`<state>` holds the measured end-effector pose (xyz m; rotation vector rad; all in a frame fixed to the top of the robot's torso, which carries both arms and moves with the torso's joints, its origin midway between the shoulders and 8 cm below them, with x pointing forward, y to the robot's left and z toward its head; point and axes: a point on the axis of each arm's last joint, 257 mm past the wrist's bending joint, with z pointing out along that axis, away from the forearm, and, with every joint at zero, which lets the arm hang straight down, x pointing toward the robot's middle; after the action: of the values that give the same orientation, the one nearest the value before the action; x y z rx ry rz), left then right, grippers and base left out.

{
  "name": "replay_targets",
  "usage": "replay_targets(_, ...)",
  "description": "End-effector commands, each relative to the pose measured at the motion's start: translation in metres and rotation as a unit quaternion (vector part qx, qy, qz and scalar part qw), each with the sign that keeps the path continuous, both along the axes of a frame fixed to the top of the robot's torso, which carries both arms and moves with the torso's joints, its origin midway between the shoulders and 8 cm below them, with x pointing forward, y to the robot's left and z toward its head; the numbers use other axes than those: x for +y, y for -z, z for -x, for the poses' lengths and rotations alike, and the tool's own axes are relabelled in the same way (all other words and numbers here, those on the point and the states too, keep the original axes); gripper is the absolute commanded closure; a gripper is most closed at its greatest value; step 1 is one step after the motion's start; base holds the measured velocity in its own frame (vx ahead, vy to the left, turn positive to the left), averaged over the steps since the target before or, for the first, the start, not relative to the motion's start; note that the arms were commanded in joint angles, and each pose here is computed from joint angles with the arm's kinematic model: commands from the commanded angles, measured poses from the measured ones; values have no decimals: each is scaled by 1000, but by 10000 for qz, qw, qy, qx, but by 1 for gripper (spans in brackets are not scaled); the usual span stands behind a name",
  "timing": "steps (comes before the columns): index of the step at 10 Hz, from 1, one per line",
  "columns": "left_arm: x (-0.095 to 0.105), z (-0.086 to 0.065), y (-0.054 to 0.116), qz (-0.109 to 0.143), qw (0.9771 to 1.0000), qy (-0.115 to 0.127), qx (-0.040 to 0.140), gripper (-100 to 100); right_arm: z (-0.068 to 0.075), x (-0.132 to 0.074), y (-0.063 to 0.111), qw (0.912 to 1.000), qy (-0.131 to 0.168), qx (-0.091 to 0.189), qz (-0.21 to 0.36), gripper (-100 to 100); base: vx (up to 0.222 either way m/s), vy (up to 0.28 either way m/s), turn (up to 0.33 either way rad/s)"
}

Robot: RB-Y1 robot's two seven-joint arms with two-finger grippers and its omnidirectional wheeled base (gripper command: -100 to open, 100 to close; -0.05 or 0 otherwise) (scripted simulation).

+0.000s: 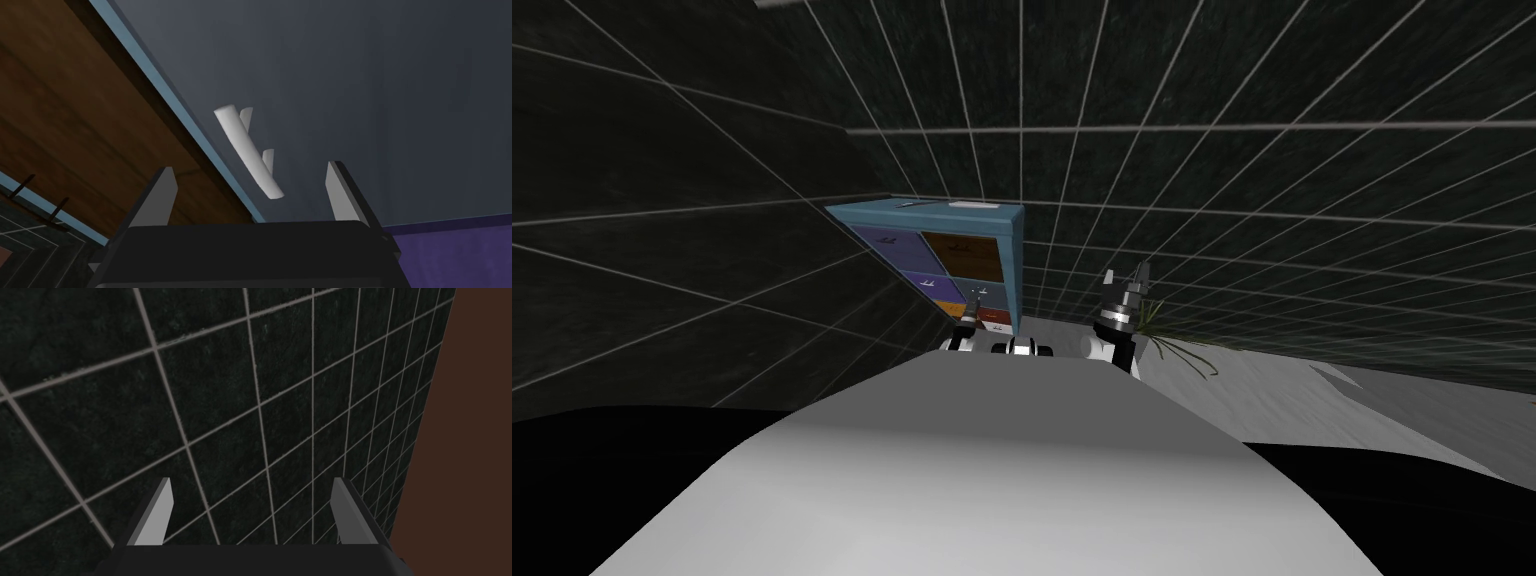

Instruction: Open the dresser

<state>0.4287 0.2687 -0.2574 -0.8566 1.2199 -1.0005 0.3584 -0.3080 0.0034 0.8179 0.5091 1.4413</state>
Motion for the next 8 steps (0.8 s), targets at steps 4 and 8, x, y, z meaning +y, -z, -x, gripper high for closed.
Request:
replay_targets(4,-13,-7,8,231,9996,-52,147,-100,0,0,0,10000,0,0,0,0,14,-18,-13)
replay_targets(8,-14,-6,12,235,9996,-46,157,100,0,0,0,10000,0,-1,0,0,13,1,2)
